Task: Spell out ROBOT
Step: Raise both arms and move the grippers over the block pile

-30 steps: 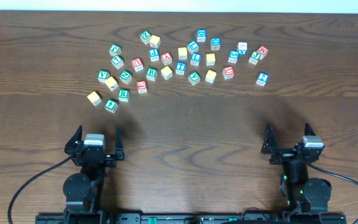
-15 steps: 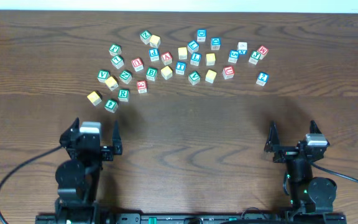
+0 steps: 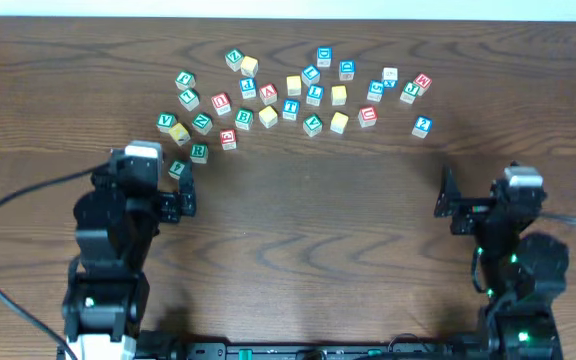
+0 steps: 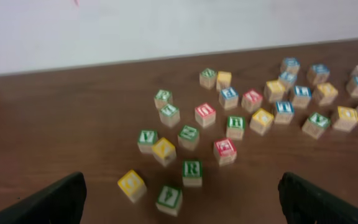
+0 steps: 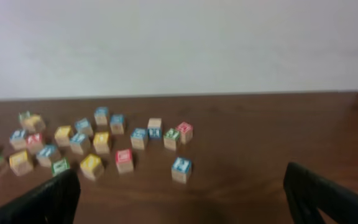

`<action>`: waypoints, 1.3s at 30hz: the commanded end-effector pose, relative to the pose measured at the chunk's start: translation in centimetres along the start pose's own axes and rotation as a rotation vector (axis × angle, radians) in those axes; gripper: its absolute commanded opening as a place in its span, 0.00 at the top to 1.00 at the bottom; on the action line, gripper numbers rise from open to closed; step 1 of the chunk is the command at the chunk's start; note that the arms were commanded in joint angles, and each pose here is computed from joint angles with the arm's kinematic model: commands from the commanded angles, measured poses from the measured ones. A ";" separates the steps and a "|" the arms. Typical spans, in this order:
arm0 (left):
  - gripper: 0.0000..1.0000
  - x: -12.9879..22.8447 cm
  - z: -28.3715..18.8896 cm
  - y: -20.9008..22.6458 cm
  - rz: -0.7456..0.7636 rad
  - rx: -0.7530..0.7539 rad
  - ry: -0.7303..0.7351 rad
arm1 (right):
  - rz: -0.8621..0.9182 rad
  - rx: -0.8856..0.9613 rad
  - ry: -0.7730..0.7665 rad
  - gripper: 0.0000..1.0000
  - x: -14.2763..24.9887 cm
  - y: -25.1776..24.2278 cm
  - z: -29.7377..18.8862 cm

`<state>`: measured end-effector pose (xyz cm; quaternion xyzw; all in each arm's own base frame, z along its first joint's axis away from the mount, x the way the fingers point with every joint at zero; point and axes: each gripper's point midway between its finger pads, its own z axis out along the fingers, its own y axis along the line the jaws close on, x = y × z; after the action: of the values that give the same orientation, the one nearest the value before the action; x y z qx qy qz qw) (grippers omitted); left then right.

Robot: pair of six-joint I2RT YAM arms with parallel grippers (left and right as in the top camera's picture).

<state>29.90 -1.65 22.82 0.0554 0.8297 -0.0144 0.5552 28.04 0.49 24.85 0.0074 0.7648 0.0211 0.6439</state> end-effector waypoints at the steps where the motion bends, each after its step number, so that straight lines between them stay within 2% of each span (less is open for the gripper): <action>1: 0.03 -2.1 0.0 -0.2 -0.007 0.021 0.016 | -0.009 -0.015 0.031 0.01 -1.8 0.2 0.6; 20: 0.03 -4.9 1.8 0.1 -0.044 0.055 0.461 | 0.052 -0.155 0.557 0.01 -3.4 2.9 6.6; 26: 0.03 -6.0 3.4 -1.2 -0.096 0.175 0.558 | 0.088 -0.210 0.687 0.01 -4.3 4.0 8.1; 30: 0.03 -6.1 4.5 -1.0 -0.118 0.189 0.606 | 0.102 -0.203 0.787 0.01 -4.2 4.0 9.4; 37: 0.03 -5.8 5.1 -1.0 -0.120 0.189 0.620 | 0.073 -0.127 0.776 0.01 -3.6 2.4 13.6; 39: 0.03 -5.8 5.1 -1.0 -0.121 0.190 0.620 | 0.086 -0.163 0.765 0.01 -3.6 3.0 14.2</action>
<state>36.55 -3.49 25.11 0.0559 0.9601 -0.1017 0.2546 41.70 4.05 25.51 -0.0177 0.9490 0.1102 0.2949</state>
